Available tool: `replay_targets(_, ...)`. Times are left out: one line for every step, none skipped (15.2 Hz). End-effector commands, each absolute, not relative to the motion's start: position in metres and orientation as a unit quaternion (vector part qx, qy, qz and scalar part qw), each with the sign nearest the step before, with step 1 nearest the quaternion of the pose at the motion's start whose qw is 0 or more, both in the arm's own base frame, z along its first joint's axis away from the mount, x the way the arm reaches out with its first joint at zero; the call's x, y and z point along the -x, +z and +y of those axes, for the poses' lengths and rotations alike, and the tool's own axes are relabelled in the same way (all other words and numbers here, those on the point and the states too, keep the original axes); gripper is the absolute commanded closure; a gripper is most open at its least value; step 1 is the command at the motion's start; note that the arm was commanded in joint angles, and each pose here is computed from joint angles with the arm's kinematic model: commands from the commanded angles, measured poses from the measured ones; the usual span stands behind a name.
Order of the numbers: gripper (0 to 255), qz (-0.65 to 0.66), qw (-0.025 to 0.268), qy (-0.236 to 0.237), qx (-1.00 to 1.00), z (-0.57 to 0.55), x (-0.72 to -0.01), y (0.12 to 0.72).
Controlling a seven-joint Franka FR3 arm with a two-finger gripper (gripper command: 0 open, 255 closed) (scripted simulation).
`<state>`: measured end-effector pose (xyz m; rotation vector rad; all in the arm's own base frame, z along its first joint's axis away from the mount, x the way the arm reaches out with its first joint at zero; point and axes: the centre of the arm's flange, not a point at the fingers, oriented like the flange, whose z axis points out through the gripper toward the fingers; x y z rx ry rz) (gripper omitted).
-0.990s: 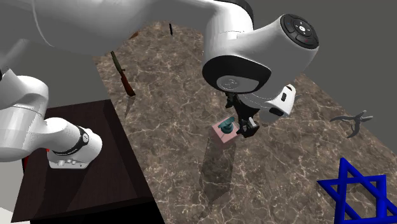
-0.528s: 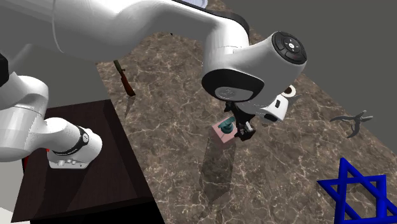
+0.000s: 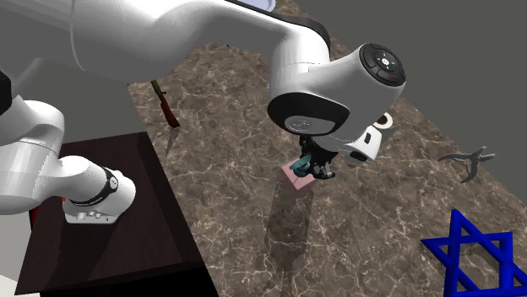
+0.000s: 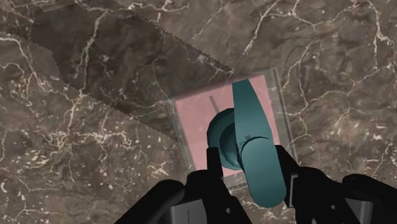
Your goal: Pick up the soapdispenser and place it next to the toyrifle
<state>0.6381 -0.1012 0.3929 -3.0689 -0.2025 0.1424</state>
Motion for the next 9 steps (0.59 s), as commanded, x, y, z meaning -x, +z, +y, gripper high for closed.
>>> replay_targets(255, -0.066, 0.031, 0.046, 0.996, -0.1013, -0.6381, 0.3928)
replay_targets(255, -0.066, 0.031, 0.046, 0.996, -0.1013, -0.6380, 0.3928)
replay_targets(255, -0.066, 0.031, 0.046, 0.996, -0.1013, -0.6380, 0.3928)
replay_targets(255, -0.066, 0.031, 0.046, 0.996, -0.1014, -0.6381, 0.3928)
replay_targets(255, -0.066, 0.031, 0.046, 0.996, -0.1014, -0.6381, 0.3927)
replay_targets(255, -0.066, 0.031, 0.046, 0.996, -0.1014, -0.6382, 0.3927)
replay_targets(255, -0.066, 0.031, 0.046, 0.996, -0.1014, -0.6382, 0.3926)
replay_targets(255, -0.066, 0.031, 0.046, 0.996, -0.1013, -0.6381, 0.3927)
replay_targets(255, -0.066, 0.031, 0.046, 0.996, -0.1013, -0.6381, 0.3980)
